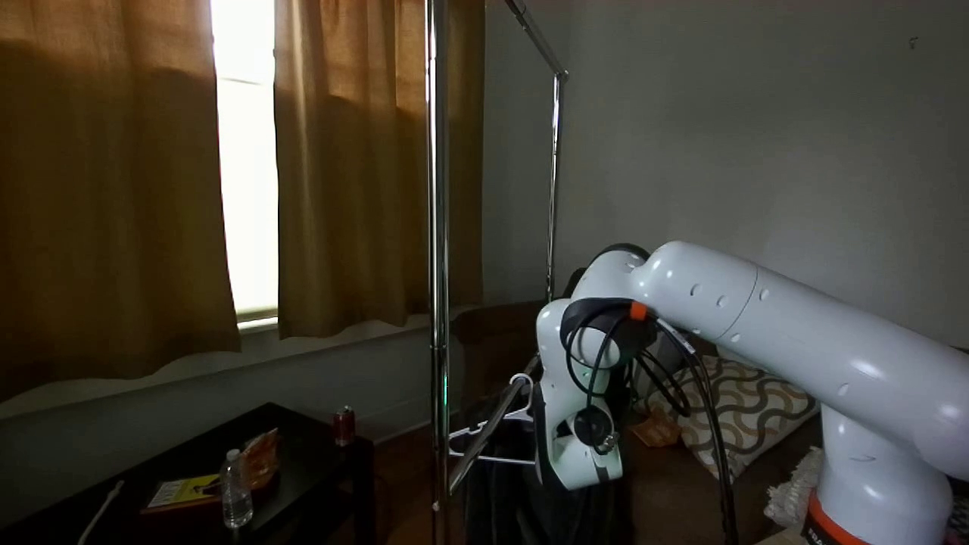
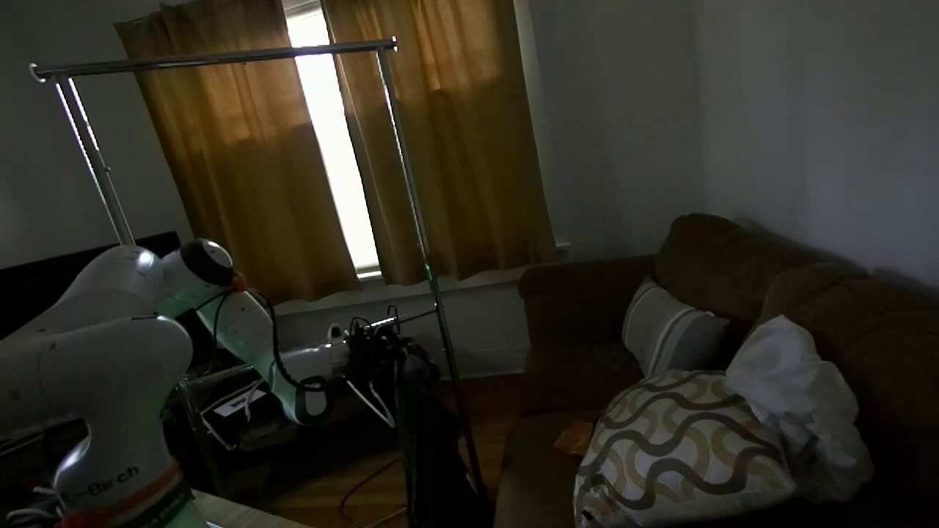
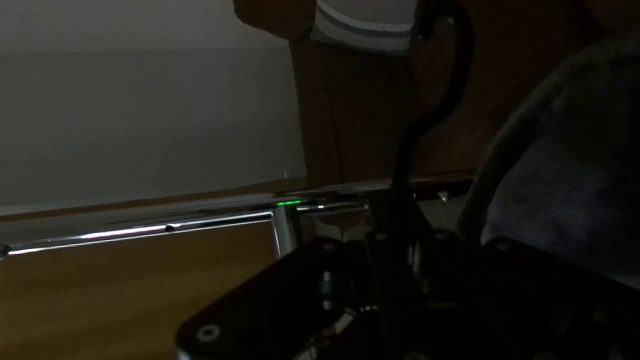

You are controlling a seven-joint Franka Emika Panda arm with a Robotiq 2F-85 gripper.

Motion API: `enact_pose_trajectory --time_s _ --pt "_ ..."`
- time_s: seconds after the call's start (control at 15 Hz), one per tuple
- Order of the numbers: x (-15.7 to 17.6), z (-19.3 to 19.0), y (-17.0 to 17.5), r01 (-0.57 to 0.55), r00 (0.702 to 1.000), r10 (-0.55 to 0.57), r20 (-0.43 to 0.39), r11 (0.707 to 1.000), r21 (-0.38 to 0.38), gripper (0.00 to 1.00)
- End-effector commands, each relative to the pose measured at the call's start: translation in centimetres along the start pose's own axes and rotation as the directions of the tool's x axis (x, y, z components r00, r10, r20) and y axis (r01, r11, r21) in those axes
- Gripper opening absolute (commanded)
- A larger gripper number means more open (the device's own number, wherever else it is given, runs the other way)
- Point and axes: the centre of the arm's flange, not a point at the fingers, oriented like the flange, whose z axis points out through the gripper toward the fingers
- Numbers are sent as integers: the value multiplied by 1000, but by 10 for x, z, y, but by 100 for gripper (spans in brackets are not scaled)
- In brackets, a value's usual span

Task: Put the coat hanger on the bottom rack

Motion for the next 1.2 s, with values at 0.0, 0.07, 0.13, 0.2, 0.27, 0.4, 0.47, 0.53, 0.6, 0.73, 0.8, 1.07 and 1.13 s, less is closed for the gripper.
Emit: enact_pose_trajectory --time_s 0.0,0.07,0.13,0.2,0.27,0.4,0.47,0.53,0.6,0.73,0.8,1.07,1.13 --pt "10 1 -16 27 999 -26 -39 1000 16 2" --pt "11 1 -17 27 999 -26 -46 999 22 2" --pt "13 1 -19 27 998 -25 -50 999 26 2" --pt "15 1 -20 27 998 -25 -54 999 31 2" --pt "15 1 -21 30 998 -28 -56 999 35 2" --pt "16 0 -25 34 998 -32 -57 998 46 2" --pt "16 0 -26 39 998 -35 -59 998 54 2" --pt "16 0 -29 41 998 -38 -59 997 61 2" --pt "16 0 -30 45 997 -41 -59 997 65 2" --pt "16 0 -33 47 998 -43 -55 996 76 2" --pt "15 1 -34 45 998 -41 -54 996 81 2" --pt "17 2 -37 27 999 -22 -48 994 109 34" --pt "17 2 -36 16 999 -10 -46 993 118 35"
